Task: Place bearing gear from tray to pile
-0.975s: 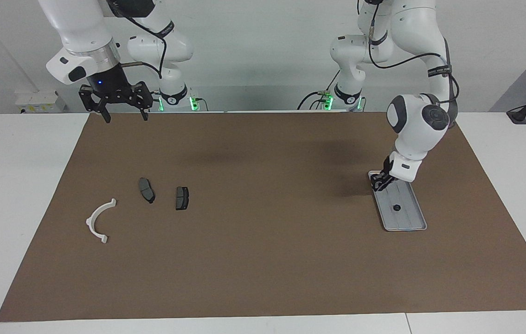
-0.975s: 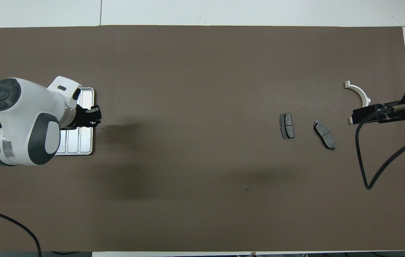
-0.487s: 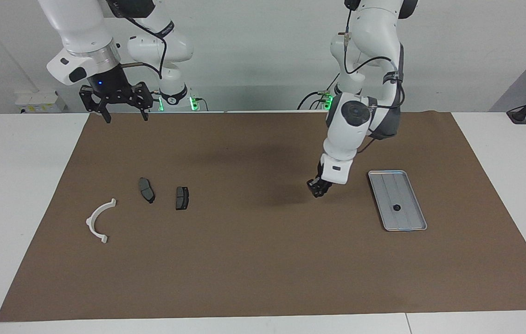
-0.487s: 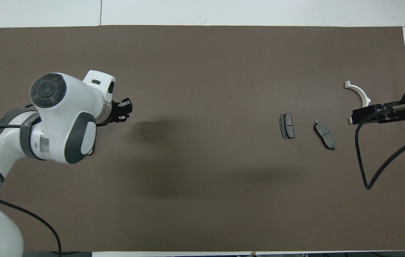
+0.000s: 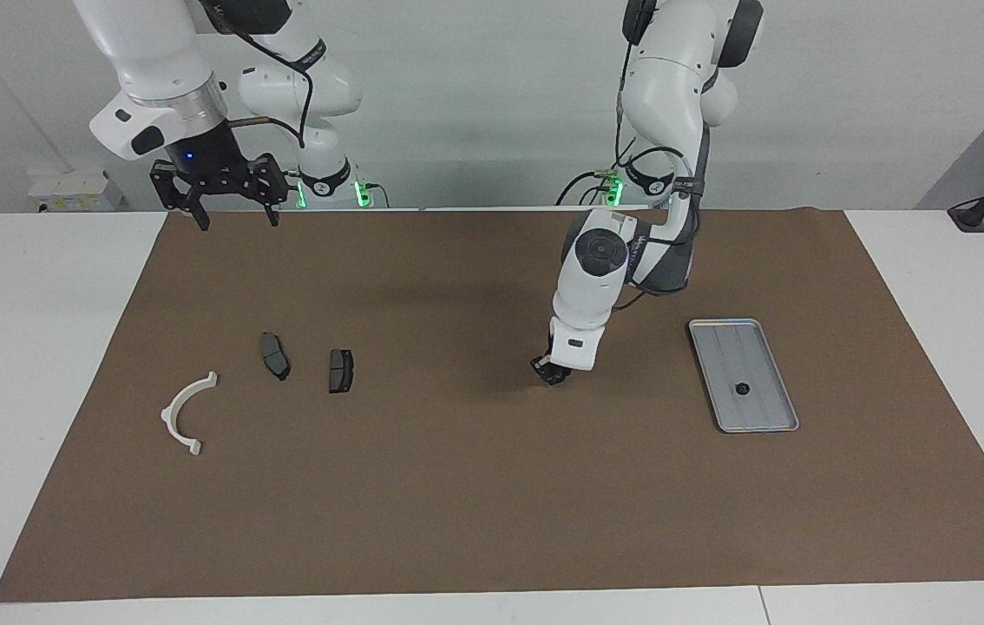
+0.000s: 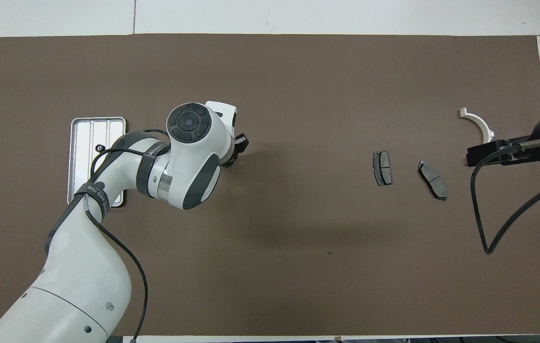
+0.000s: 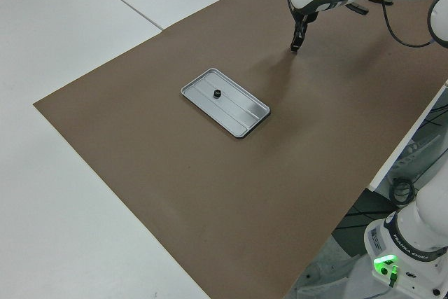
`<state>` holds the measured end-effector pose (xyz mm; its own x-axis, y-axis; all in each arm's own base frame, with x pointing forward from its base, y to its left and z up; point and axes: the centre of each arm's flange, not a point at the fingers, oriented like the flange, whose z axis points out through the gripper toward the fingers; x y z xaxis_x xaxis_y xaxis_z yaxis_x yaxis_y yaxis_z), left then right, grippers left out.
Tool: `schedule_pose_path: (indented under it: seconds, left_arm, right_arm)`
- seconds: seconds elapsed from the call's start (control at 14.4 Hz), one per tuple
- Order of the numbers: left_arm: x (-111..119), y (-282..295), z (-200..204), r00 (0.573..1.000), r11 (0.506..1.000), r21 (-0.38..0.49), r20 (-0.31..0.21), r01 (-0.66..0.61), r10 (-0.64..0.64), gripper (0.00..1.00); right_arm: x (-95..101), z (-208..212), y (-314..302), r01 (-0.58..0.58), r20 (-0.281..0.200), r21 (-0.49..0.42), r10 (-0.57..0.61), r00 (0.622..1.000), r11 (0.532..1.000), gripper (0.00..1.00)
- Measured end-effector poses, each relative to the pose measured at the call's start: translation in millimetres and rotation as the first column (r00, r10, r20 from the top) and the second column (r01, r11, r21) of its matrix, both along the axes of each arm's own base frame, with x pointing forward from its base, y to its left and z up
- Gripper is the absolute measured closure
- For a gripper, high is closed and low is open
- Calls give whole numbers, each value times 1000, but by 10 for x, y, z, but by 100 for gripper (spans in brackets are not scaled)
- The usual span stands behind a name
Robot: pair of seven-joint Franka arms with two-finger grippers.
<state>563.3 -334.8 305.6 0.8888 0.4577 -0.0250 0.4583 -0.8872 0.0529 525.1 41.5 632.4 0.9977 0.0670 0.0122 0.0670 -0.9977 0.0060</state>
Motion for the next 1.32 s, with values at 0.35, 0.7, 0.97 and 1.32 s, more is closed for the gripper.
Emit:
schedule_pose_path:
  seconds: [0.35, 0.7, 0.97, 1.32]
  left_arm:
    - [-53, 29, -97, 1000, 1000, 8, -11, 0, 0, 65]
    - [-38, 54, -91, 1000, 1000, 25, -1, 12, -12, 51]
    - [73, 300, 87, 1000, 998, 64, -7, 22, -22, 6]
    - [427, 1791, 532, 979, 977, 69, -47, 200, -197, 0]
  right_arm:
    - [-9, -10, 26, -5, -2, 0, 5, 1000, 1000, 0]
    - [-31, -30, 27, -5, -7, -1, 5, 1000, 1000, 0]
    - [-47, -38, 188, 18, -8, 1, -18, 1000, 1000, 0]
    - [-72, -180, 897, 212, 9, 17, -212, 977, 977, 0]
